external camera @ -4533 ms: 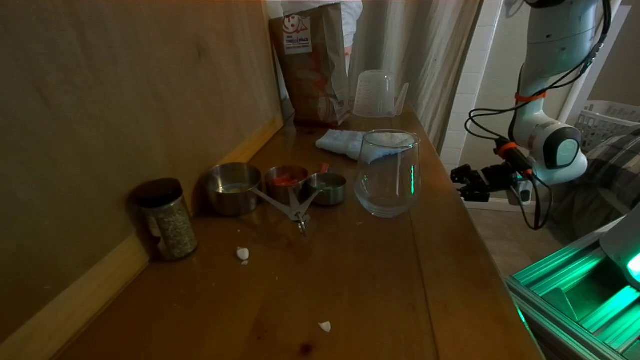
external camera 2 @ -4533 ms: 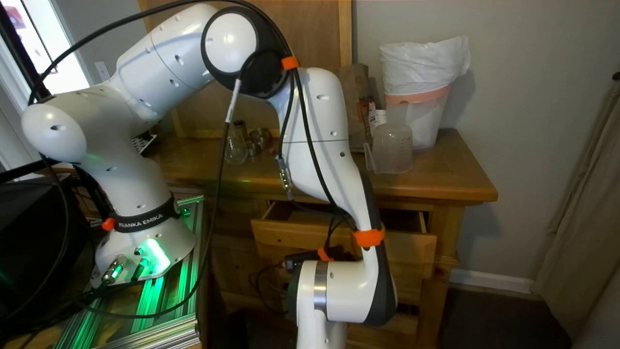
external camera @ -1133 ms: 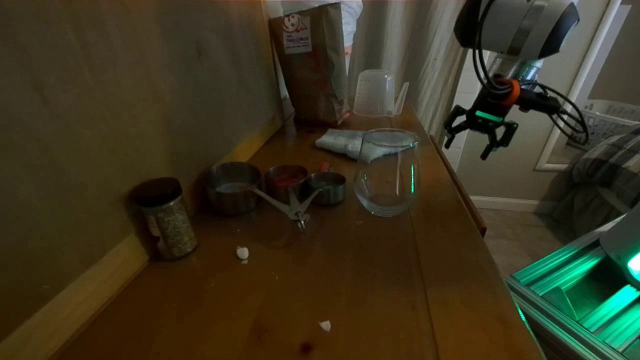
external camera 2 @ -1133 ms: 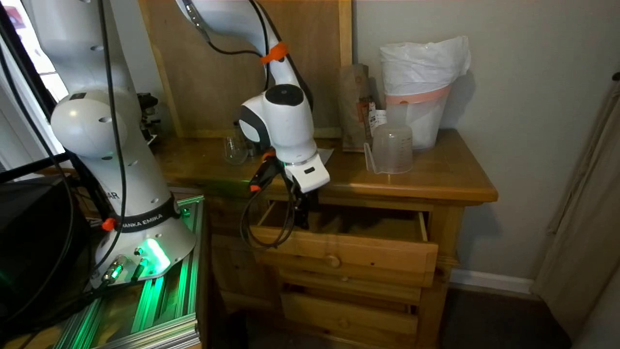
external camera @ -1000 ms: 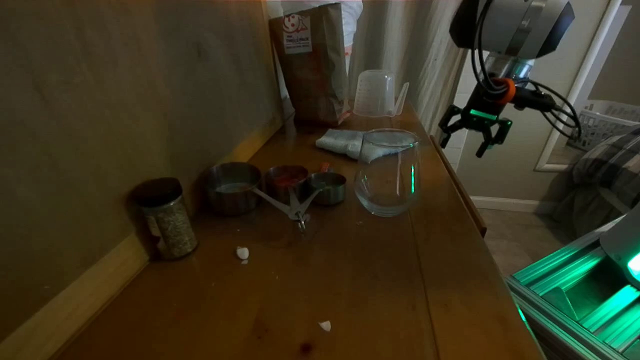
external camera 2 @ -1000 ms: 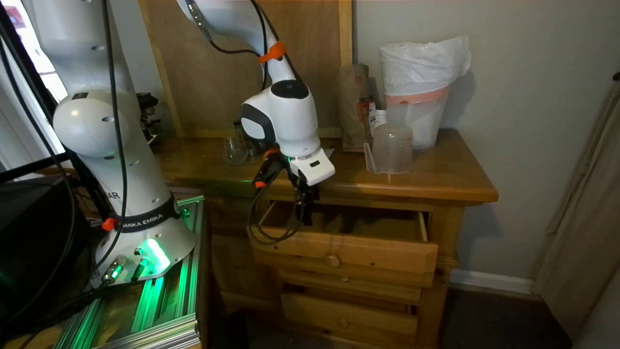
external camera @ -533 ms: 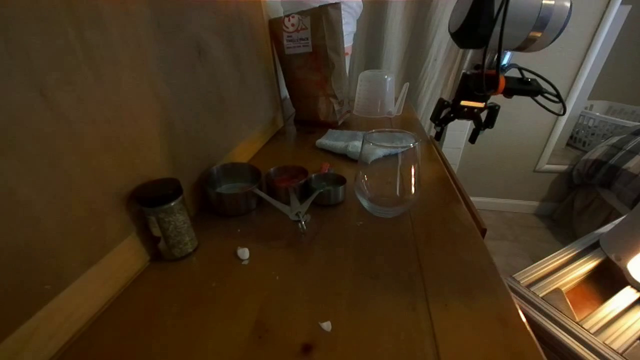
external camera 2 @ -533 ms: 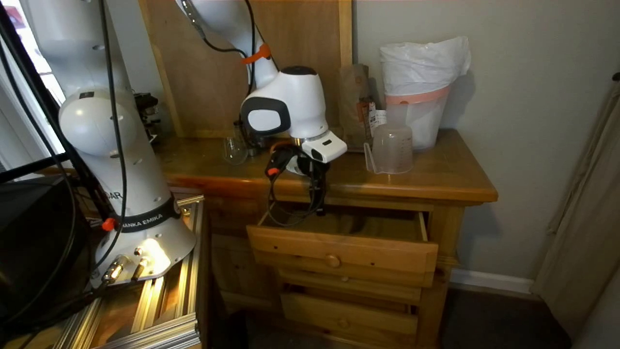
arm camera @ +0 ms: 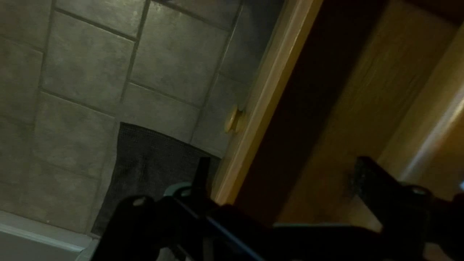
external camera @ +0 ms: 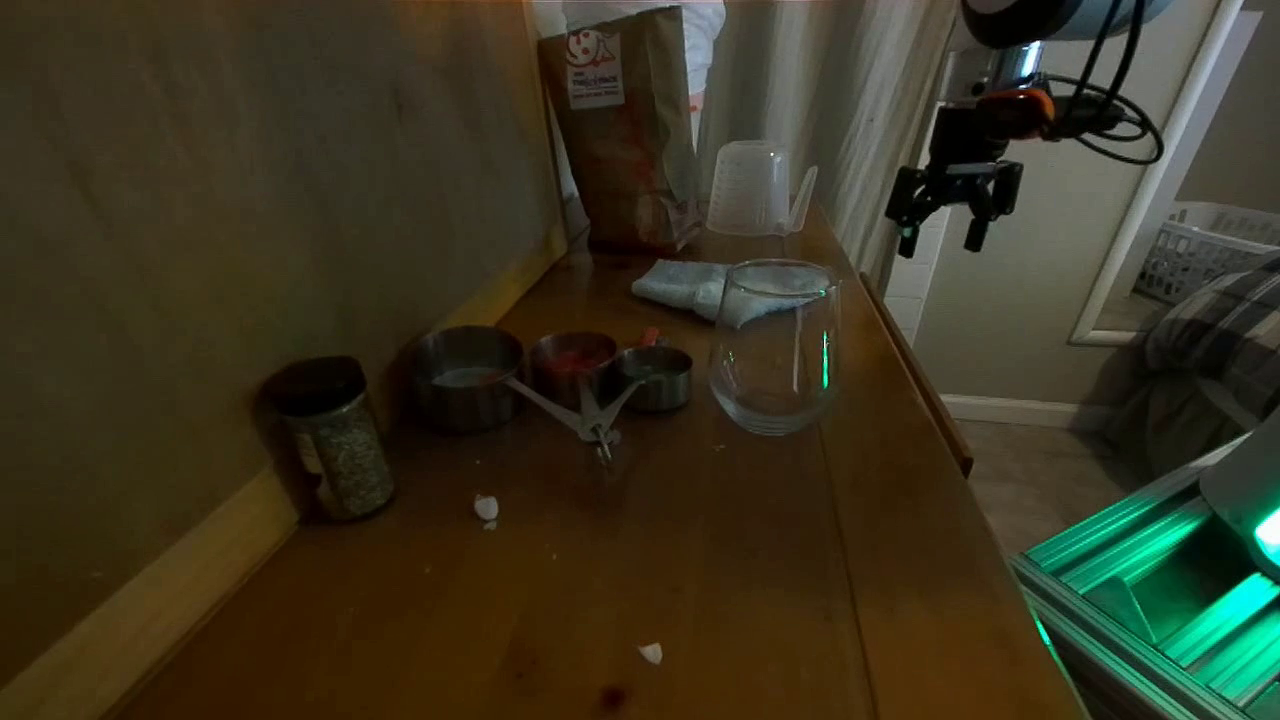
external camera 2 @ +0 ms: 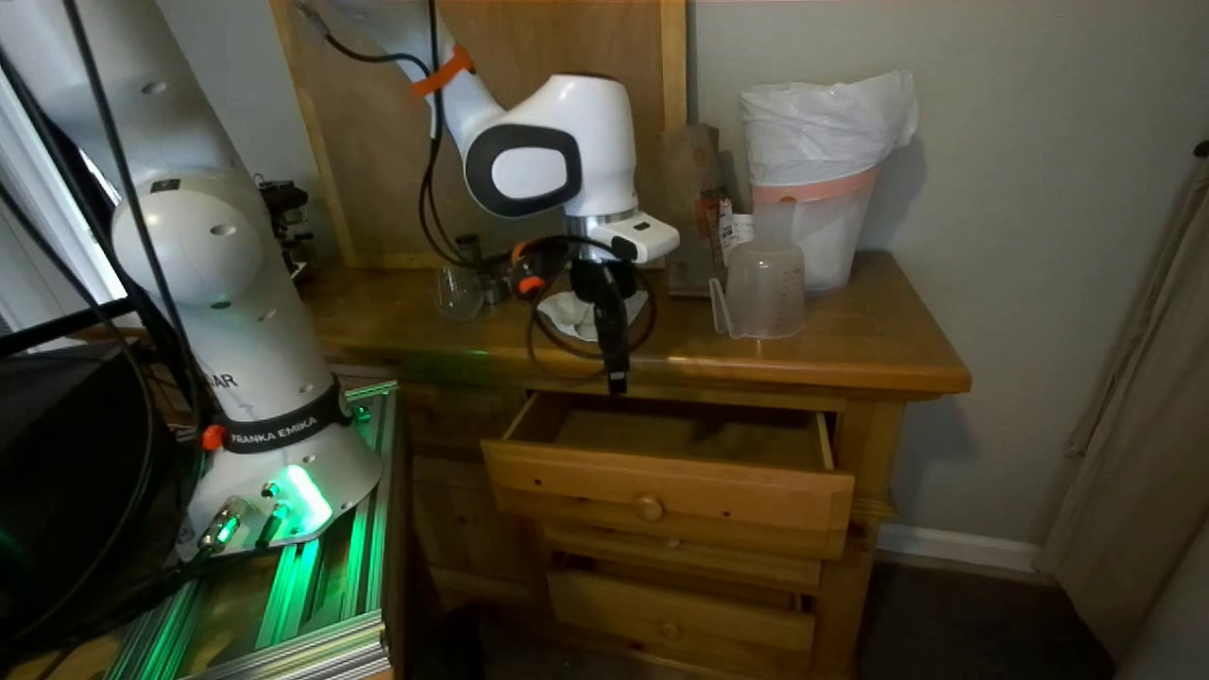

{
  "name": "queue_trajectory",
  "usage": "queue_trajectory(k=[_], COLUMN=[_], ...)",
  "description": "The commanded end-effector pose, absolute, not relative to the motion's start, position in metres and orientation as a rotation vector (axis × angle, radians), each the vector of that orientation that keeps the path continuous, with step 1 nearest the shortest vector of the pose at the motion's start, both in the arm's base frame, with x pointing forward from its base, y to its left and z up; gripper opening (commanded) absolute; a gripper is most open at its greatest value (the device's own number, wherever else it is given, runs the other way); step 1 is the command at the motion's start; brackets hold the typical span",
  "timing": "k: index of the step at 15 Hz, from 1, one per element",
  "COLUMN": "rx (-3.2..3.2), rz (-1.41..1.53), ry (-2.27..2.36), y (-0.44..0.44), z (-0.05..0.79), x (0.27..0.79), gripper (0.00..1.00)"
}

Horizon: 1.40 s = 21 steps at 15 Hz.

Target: Move the towel to the top drawer on the right, then close the drawer

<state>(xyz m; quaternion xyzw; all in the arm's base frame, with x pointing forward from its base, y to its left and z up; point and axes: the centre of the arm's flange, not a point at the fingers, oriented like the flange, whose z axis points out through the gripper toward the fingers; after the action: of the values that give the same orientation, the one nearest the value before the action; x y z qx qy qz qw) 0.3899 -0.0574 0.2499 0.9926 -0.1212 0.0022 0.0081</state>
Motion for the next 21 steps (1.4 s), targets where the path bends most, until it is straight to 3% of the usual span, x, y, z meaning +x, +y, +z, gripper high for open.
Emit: queue_trajectory(k=[1,11,21], rx=[3.112,3.165,3.145], rz=[0.000,0.051,0.034], ry=[-0.341,0.210,0.529], y=[-0.053,0.036,0.080], z=[0.264,0.286,0.249], x=[0.390,0.382,0.393], gripper=[1.00,1.00,1.00])
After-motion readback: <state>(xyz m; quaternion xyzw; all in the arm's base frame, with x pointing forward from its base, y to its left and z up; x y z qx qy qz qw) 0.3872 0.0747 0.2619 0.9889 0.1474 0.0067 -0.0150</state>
